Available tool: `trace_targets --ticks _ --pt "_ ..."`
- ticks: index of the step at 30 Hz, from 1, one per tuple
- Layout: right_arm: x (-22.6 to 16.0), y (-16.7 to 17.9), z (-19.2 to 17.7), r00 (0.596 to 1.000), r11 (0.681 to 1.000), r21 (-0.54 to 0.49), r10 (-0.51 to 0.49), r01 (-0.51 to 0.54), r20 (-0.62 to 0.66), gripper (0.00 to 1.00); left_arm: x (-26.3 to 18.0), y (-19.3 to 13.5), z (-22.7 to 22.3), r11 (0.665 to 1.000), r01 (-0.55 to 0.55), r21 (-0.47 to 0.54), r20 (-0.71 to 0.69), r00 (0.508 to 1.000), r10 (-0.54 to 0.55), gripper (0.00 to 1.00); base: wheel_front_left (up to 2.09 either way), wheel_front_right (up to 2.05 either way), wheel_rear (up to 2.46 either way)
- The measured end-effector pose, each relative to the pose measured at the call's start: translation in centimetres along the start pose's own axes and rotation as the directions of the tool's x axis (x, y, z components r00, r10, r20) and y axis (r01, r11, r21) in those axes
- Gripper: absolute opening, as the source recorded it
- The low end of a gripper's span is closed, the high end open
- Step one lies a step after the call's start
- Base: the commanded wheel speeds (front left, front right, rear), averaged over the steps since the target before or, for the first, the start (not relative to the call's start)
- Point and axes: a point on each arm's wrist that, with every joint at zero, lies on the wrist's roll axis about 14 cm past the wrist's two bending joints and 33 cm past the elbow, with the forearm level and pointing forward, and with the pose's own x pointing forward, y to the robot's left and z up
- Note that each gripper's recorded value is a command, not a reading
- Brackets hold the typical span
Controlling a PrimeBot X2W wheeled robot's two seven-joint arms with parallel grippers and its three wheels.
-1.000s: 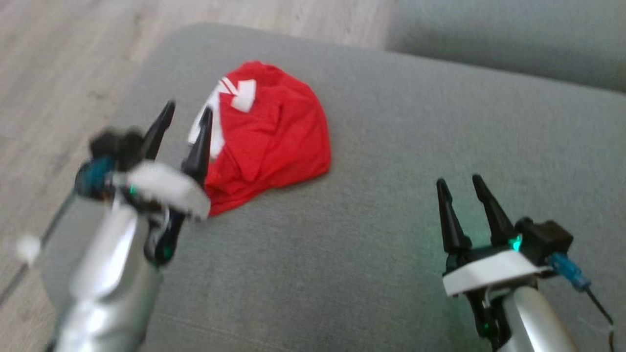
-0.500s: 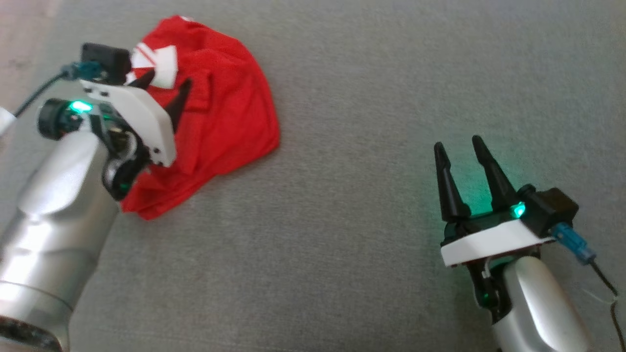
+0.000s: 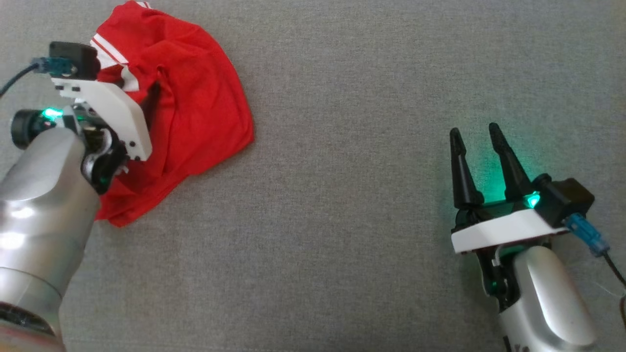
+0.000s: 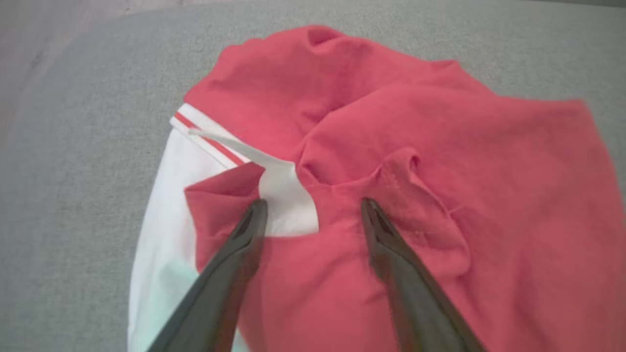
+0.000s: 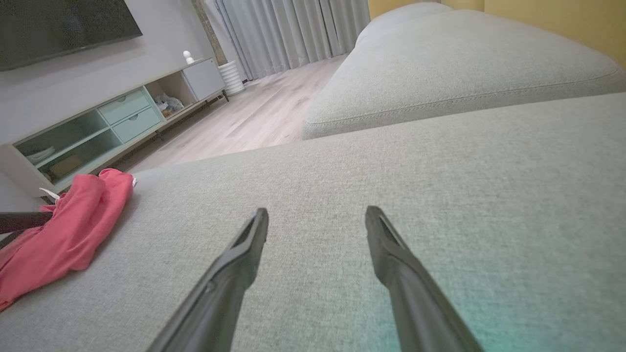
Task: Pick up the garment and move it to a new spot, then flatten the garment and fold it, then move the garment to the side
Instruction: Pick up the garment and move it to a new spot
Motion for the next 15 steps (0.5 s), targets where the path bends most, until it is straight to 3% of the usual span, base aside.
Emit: trace_targets --ticks 1,2,8,15 --pt "0.1 0.0 0.1 1.000 1.000 -0.001 -0.001 0.001 0.004 1.00 0.0 -0.2 -0.2 1.000 0.007 -0.005 -0.007 1.000 -0.007 0.46 0.00 0.00 0.00" --pt "0.1 -0.1 0.2 1.000 1.000 -0.004 -0.003 0.003 0.007 1.00 0.0 -0.5 -0.2 1.000 0.014 -0.010 -0.007 1.000 -0.014 0.00 0.00 0.00 0.00" --pt "-0.2 0.1 1.0 1.000 1.000 -0.018 -0.003 0.003 0.020 1.00 -1.5 -2.1 3.6 0.997 0.073 -0.029 0.173 0.983 -0.067 0.00 0.00 0.00 0.00" --pt "-0.7 0.8 2.5 0.999 1.000 -0.023 0.009 -0.008 0.052 1.00 -5.6 -4.7 10.6 0.988 0.150 0.036 0.439 0.886 -0.150 0.00 0.00 0.00 0.00"
